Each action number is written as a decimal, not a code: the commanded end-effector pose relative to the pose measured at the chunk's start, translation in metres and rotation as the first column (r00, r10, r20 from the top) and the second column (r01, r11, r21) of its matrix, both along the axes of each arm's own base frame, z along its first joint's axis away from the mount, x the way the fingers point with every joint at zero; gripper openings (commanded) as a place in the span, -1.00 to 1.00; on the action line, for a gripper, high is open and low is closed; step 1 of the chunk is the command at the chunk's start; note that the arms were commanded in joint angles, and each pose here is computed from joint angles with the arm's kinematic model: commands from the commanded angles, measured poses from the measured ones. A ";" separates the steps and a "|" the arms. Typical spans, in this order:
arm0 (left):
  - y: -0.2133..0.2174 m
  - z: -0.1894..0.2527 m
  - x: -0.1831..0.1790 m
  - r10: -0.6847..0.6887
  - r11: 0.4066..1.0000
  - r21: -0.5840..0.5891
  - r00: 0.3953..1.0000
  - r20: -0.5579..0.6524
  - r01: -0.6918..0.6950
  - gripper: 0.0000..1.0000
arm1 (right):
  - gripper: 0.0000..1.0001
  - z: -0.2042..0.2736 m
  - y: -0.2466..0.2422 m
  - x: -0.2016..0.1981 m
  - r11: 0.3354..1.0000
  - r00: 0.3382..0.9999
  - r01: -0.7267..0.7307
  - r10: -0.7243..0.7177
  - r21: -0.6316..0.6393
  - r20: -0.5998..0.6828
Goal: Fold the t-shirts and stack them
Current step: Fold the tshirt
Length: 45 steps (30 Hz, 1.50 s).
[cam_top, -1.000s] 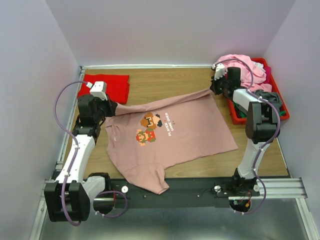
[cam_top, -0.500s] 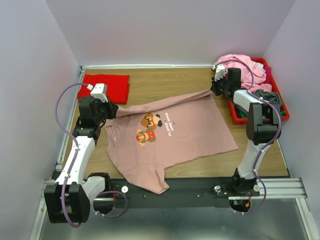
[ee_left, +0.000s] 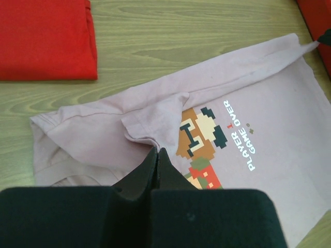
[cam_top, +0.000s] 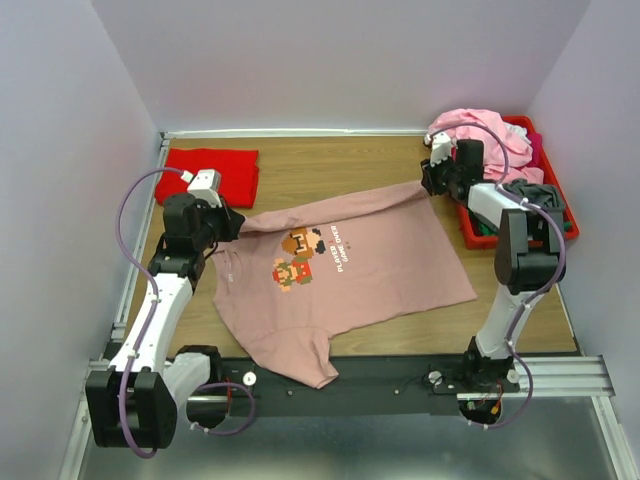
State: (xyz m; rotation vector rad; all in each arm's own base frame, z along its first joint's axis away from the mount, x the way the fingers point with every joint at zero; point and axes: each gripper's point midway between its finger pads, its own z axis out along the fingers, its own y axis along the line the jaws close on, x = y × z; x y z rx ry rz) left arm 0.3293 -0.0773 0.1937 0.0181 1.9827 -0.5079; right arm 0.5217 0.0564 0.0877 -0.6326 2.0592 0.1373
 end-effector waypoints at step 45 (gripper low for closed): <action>-0.033 -0.082 0.050 -0.112 0.989 0.052 0.940 -0.323 0.136 0.29 | 0.22 0.110 0.078 -0.172 0.865 0.927 -0.372 0.366 0.338 0.083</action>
